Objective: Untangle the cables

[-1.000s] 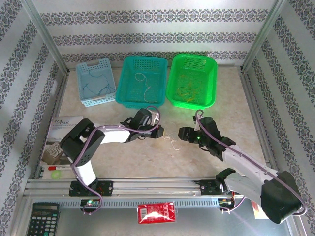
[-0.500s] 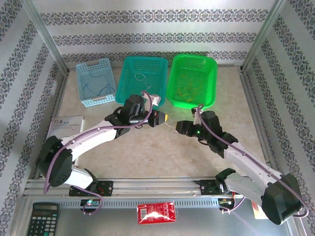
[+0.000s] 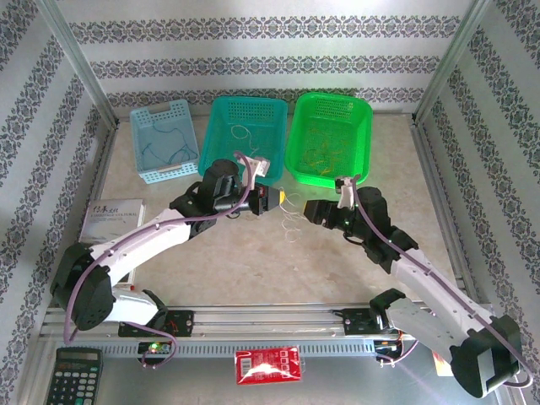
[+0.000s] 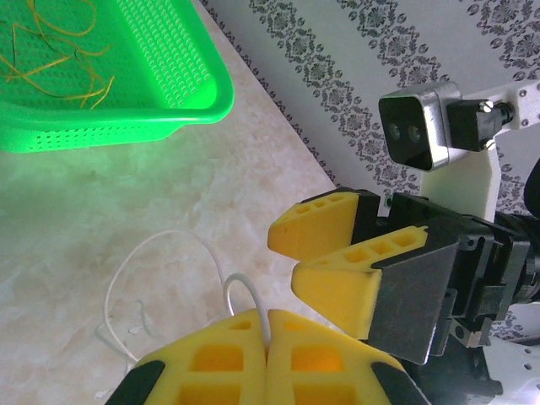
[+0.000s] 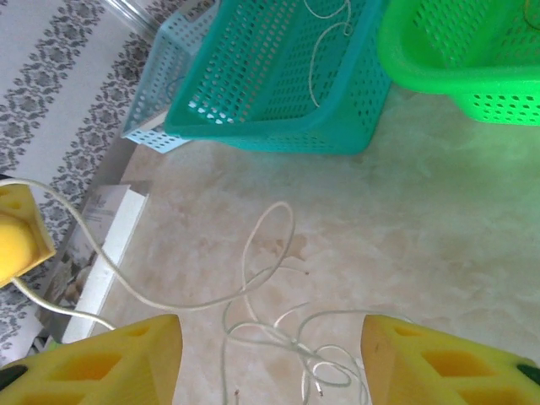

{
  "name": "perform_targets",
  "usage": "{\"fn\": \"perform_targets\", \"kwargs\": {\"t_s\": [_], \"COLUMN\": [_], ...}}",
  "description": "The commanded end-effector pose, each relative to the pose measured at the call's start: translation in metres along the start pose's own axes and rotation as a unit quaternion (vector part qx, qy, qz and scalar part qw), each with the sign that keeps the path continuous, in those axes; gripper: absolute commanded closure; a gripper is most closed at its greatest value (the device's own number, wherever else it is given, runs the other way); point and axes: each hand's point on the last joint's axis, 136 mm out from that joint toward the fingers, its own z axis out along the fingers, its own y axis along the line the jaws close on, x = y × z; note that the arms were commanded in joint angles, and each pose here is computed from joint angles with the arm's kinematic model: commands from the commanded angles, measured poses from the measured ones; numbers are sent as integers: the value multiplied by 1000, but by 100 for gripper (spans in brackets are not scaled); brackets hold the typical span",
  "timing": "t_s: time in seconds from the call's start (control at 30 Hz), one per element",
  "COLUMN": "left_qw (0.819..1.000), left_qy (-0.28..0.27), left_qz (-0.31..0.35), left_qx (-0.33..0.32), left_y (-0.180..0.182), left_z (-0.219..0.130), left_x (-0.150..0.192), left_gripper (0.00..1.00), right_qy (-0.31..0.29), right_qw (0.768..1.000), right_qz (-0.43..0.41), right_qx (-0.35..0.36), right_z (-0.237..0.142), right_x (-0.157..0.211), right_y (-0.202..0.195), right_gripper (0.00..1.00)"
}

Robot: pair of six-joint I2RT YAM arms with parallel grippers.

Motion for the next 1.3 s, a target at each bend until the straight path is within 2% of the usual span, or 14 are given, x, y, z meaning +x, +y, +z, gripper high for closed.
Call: {"fn": "perform_targets", "kwargs": {"t_s": [0.0, 0.4, 0.77, 0.87, 0.97, 1.03, 1.1, 1.27], "left_qw": [1000, 1000, 999, 998, 997, 995, 993, 987], "left_qy": [-14, -18, -35, -49, -68, -86, -104, -145], "left_qz": [3, -1, -15, -22, -26, -27, -27, -21], "left_qx": [3, -10, 2, 17, 32, 39, 45, 65], "left_y": [-7, -2, -16, -27, -39, -49, -57, -79], "left_z": [-12, -15, -24, -29, -37, -44, -53, -75], "left_x": [-14, -16, -34, -43, -56, -68, -80, -109], "left_gripper": [100, 100, 100, 100, 100, 100, 100, 100], "right_qy": [-29, -15, -5, -14, -31, -39, -42, -41], "right_qw": [999, 993, 991, 991, 992, 993, 994, 996], "right_qz": [-9, -55, -120, -125, -119, -107, -98, -73], "right_qx": [-44, -101, -60, -40, -14, 7, 16, 38], "right_z": [-11, -12, 30, 45, 57, 63, 65, 68], "right_x": [-20, -5, 13, 11, 11, 14, 19, 34], "right_y": [26, 59, 46, 37, 20, 6, -3, -25], "right_gripper": [39, 35, 37, 49, 75, 96, 100, 98]}}
